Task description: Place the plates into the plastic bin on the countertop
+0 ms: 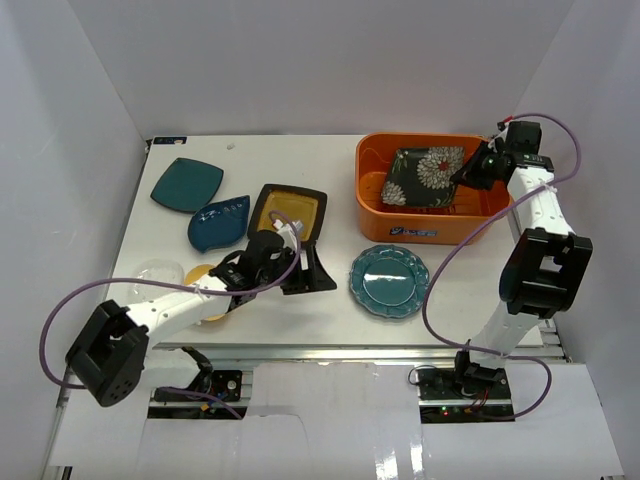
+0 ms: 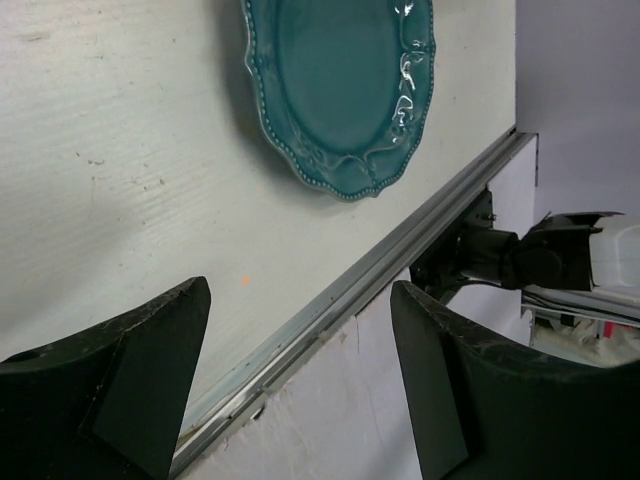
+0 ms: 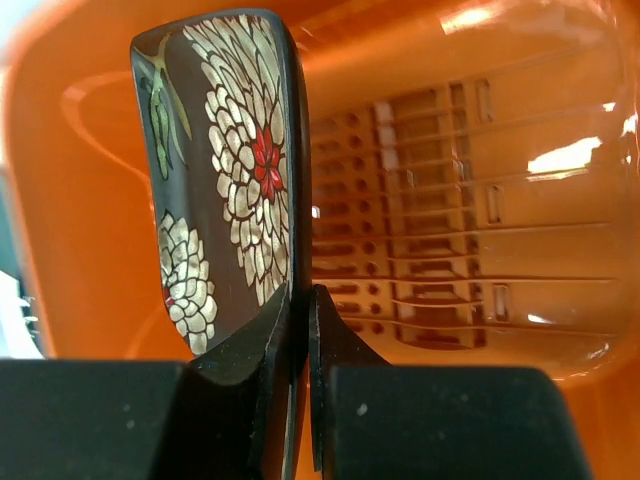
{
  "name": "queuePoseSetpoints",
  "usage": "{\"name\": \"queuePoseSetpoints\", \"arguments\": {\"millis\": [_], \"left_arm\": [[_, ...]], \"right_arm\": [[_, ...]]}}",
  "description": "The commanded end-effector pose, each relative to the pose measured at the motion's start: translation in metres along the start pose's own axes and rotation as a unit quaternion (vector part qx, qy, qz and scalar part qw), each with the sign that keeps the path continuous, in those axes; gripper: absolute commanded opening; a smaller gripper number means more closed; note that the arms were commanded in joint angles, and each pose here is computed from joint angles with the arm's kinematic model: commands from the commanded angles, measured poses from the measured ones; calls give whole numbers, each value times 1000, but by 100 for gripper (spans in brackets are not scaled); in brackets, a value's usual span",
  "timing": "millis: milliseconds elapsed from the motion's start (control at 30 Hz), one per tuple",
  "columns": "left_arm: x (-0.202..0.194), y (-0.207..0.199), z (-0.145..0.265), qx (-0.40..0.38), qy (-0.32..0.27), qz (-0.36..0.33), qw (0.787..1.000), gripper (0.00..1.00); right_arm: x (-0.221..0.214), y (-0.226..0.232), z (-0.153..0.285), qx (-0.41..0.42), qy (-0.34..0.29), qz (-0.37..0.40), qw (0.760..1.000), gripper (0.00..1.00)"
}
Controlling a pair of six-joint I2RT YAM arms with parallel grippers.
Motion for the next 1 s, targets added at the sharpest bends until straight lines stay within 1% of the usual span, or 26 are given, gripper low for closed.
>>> {"name": "queuePoseSetpoints", "arguments": {"millis": [0,100,133,167,233,267,300,333,367,400,433,467,500,567,600,667,700,733,767,800,833,867,900,933,967], "left_arm": [[18,-26,-16,-17,-42,-25,999,83],[20,-26,-37,0,-38,-26,999,83],[22,-34,-43,-4,-37,-33,999,82],[21,-24,-55,17,-34,-31,999,82],[19,-20,-68,31,-29,-31,999,82],[21,-22,-74,32,-29,-31,999,82],[19,-11,-85,50,-23,-27,998,82],[20,-10,-90,54,-24,-27,998,82],[22,-11,-95,54,-24,-28,998,82],[20,-3,-102,67,-23,-25,997,82],[20,-2,-105,71,-23,-26,997,82],[20,1,-111,77,-22,-27,996,82],[20,1,-113,76,-20,-27,997,82],[18,1,-119,75,-18,-28,997,82],[17,3,-123,76,-17,-27,997,81],[16,4,-128,60,-22,-24,998,80],[12,9,-132,59,-16,-21,998,78],[11,10,-135,54,-13,-19,998,77],[11,10,-138,45,-16,-16,999,76],[7,17,-144,50,-9,-9,999,73],[6,18,-147,44,-9,-6,999,71],[5,22,-150,46,-8,-1,999,69],[1,28,-154,50,-2,3,999,64],[1,28,-156,44,-3,4,999,62],[1,30,-157,46,-5,8,999,58]], "right_arm": [[23,8,-1,27,-31,33,999,8],[15,-3,-12,3,-16,34,999,8],[11,-9,-16,-11,-11,34,999,8],[10,-12,-19,-21,-8,36,999,8],[7,-22,-27,-57,1,41,998,8],[2,-20,-31,-62,11,47,997,8],[-2,-24,-37,-72,21,49,996,8],[-3,-28,-40,-92,23,55,994,14],[-7,-26,-44,-94,29,61,993,21],[-10,-27,-48,-98,33,64,993,28],[-11,-27,-49,-103,34,68,992,41],[-12,-25,-51,-103,29,72,992,47],[-12,-26,-50,-108,24,72,991,59],[-12,-23,-46,-108,11,73,991,72],[-12,-21,-44,-106,5,73,992,82],[-13,-17,-35,-100,-8,66,993,91],[-10,-10,-33,-84,-22,66,994,98],[-10,-4,-30,-72,-30,59,995,98],[-14,1,-22,-59,-36,55,996,96],[-11,10,-19,-34,-53,57,996,94],[-16,16,-9,-24,-64,45,997,94],[-9,25,-3,-5,-92,48,995,90],[-9,30,3,7,-105,46,993,90],[-4,40,19,20,-128,49,990,90],[-9,45,23,28,-134,47,989,90]]}}
Point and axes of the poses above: each gripper's point midway between its finger pads, its own z axis back along the fingers, its own y axis along the line the jaws close on, x = y × z, the point moved 3 cm from there along z, back along the fingers, and after that the axes turned 12 degrees about z, right-handed, at the moved point
